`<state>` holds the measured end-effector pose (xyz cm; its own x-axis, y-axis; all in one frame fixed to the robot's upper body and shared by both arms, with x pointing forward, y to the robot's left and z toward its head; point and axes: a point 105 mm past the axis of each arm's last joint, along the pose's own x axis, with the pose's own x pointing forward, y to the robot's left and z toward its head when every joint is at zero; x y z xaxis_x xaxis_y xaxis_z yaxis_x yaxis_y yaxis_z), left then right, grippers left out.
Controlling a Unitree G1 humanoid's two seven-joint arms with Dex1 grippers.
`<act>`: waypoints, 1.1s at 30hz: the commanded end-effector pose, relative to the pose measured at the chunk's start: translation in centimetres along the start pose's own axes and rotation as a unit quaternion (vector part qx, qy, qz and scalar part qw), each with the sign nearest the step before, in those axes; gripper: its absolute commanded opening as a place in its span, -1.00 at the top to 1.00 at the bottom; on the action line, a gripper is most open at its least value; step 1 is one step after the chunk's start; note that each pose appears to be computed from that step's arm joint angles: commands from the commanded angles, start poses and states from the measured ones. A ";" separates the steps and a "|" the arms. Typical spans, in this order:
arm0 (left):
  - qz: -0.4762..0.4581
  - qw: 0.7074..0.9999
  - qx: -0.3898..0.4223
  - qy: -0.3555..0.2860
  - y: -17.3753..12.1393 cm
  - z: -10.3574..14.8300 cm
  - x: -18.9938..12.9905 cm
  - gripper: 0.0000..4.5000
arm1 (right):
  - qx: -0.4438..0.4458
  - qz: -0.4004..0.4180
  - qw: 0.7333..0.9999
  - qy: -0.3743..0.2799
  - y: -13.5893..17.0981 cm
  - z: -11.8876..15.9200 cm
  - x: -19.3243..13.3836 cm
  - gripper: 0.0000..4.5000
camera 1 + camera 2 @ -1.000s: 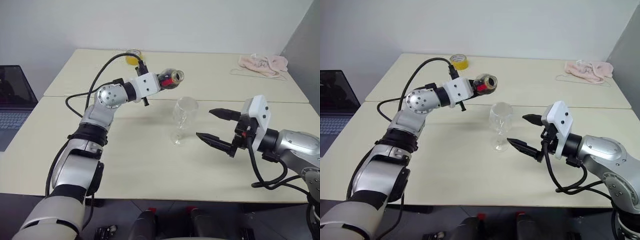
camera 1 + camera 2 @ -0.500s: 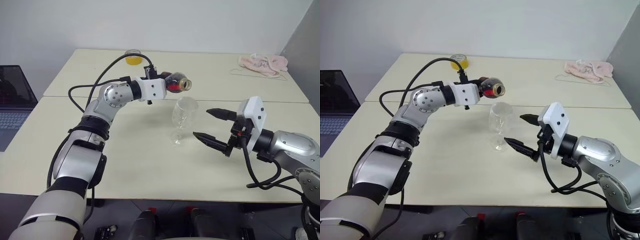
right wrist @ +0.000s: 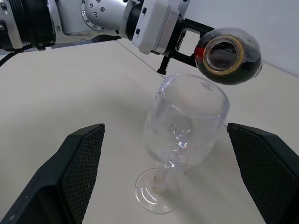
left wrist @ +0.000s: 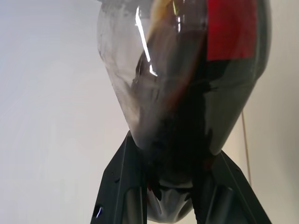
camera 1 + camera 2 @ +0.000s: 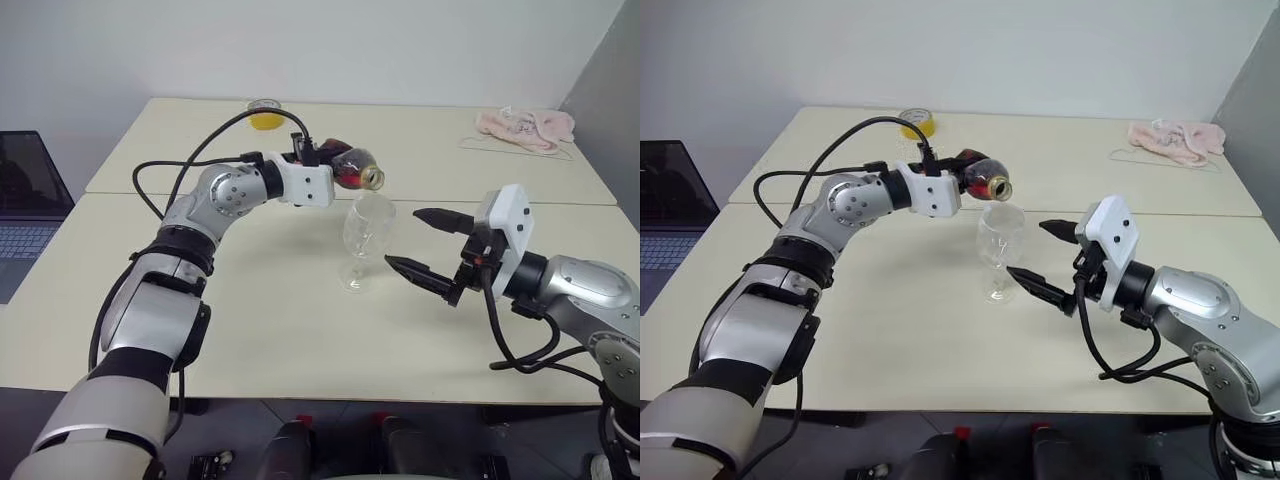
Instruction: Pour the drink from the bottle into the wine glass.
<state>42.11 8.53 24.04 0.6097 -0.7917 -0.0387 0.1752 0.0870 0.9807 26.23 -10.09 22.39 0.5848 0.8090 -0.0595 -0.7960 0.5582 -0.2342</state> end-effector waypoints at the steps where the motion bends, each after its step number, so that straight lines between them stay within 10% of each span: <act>1: 0.041 0.998 0.033 -0.019 2.6 1.0 -0.2 0.65 | -0.015 -0.006 1.000 -0.012 -0.1 0.8 0.1 -1.00; 33: 0.056 0.992 0.109 -0.031 2.9 1.3 -1.1 0.66 | -0.015 0.001 1.000 -0.011 0.1 0.4 0.4 -1.00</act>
<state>41.46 9.30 24.17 0.5944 -0.8042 -0.0004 0.0269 0.0194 0.9994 26.55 -9.77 21.64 0.5860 0.8063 -0.0807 -0.7987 0.5580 -0.2251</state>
